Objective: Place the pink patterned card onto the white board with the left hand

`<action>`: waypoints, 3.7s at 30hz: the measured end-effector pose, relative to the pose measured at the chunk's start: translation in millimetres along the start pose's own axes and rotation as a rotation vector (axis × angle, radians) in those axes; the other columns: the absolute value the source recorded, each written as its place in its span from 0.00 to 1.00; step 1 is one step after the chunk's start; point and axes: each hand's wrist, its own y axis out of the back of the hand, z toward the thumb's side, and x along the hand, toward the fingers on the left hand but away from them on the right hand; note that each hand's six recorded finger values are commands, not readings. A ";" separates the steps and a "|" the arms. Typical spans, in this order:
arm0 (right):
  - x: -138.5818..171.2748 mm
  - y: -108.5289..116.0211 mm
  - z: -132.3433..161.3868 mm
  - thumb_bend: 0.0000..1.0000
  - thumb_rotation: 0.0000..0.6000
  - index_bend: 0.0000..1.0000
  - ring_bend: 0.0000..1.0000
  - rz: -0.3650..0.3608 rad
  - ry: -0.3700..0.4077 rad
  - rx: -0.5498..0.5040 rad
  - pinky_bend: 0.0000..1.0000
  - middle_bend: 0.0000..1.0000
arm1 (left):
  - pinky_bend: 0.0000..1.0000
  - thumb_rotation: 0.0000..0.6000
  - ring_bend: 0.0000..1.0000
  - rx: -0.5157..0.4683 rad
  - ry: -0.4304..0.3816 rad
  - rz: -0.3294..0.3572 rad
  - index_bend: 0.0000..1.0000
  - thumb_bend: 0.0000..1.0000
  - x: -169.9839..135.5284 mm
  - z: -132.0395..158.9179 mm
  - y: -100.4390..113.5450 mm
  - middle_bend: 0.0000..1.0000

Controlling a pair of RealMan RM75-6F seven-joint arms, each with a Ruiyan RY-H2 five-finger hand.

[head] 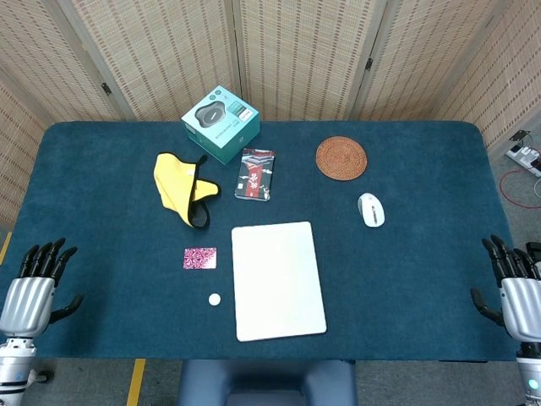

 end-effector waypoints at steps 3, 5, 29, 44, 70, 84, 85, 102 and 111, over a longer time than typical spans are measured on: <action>-0.9 1.5 -0.7 0.37 1.00 0.02 0.15 -0.006 0.001 -0.001 0.11 0.08 | 0.00 1.00 0.08 -0.003 -0.031 -0.002 0.18 0.31 8.6 6.8 -0.3 0.08; -1.2 2.3 -1.1 0.37 1.00 0.02 0.15 -0.008 0.002 0.000 0.11 0.08 | 0.00 1.00 0.08 -0.006 -0.048 -0.009 0.19 0.32 14.3 10.4 -1.6 0.08; -3.4 4.8 -4.6 0.37 1.00 0.02 0.14 -0.016 0.009 -0.008 0.11 0.08 | 0.00 1.00 0.10 0.074 -0.330 -0.271 0.25 0.33 110.1 115.5 -50.2 0.12; -2.5 4.5 -10.1 0.37 1.00 0.02 0.14 -0.015 -0.003 -0.013 0.11 0.08 | 0.00 1.00 0.07 0.093 -0.309 -0.362 0.26 0.33 131.0 150.4 -89.0 0.11; 1.3 7.7 -17.6 0.37 1.00 0.02 0.14 -0.024 -0.023 -0.012 0.11 0.08 | 0.00 1.00 0.06 0.085 -0.260 -0.452 0.28 0.35 149.2 174.5 -121.0 0.10; 1.6 6.9 -20.3 0.37 1.00 0.02 0.14 -0.023 -0.032 -0.014 0.11 0.08 | 0.00 1.00 0.07 0.081 -0.252 -0.456 0.32 0.35 151.1 178.4 -127.2 0.10; 1.5 6.8 -20.3 0.37 1.00 0.02 0.14 -0.022 -0.032 -0.014 0.11 0.08 | 0.00 1.00 0.07 0.080 -0.253 -0.457 0.32 0.35 150.8 178.6 -127.7 0.10; 1.7 6.6 -19.9 0.37 1.00 0.02 0.14 -0.023 -0.035 -0.015 0.11 0.08 | 0.00 1.00 0.09 0.071 -0.286 -0.426 0.36 0.35 145.1 181.2 -118.8 0.11; 3.2 6.6 -18.3 0.37 1.00 0.02 0.14 -0.027 -0.032 -0.019 0.11 0.08 | 0.00 1.00 0.09 0.035 -0.356 -0.380 0.36 0.35 139.0 195.6 -92.1 0.11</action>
